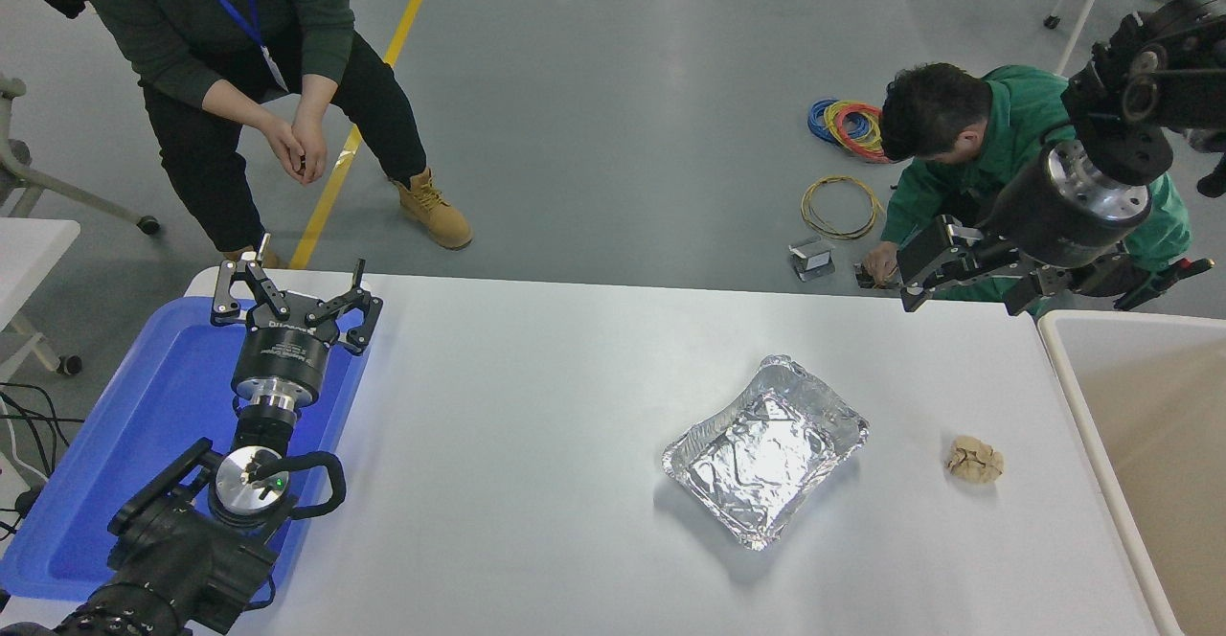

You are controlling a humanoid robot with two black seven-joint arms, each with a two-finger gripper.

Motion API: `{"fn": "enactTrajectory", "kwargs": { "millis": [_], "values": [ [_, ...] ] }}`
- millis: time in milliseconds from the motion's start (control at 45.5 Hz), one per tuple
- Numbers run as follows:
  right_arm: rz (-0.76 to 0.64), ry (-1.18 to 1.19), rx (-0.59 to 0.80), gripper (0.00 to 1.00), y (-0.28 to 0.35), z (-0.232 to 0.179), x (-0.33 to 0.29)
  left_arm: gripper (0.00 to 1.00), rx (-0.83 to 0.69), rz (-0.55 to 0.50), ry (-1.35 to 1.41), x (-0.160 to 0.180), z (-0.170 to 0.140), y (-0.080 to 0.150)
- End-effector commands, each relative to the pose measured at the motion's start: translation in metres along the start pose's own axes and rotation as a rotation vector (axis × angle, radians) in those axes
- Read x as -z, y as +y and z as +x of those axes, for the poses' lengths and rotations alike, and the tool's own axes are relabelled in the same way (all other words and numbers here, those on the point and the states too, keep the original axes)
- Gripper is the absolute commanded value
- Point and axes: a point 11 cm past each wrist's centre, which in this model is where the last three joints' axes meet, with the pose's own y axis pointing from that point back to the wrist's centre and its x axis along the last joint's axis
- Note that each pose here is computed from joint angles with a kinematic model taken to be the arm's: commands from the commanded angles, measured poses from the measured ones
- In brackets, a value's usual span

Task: Pick up foil plate and place in dustbin

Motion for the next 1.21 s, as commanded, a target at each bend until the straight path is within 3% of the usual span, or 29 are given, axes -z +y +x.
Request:
{"fn": "enactTrajectory", "kwargs": {
  "millis": [0, 637, 989, 1187],
  "values": [
    [-0.004, -0.007, -0.009, 1.00, 0.000, 0.003, -0.003, 1.00, 0.000, -0.001, 0.000, 0.000, 0.000, 0.000],
    [-0.048, -0.083, -0.005, 1.00, -0.004, -0.001, -0.036, 1.00, 0.000, 0.000, 0.000, 0.000, 0.000, 0.000],
    [0.100, -0.309, 0.153, 1.00, -0.069, -0.048, -0.042, 1.00, 0.000, 0.000, 0.000, 0.000, 0.000, 0.000],
    [0.145, -0.383, 0.032, 1.00, -0.120, -0.054, -0.033, 1.00, 0.000, 0.001, 0.001, 0.001, 0.000, 0.000]
  ]
}}
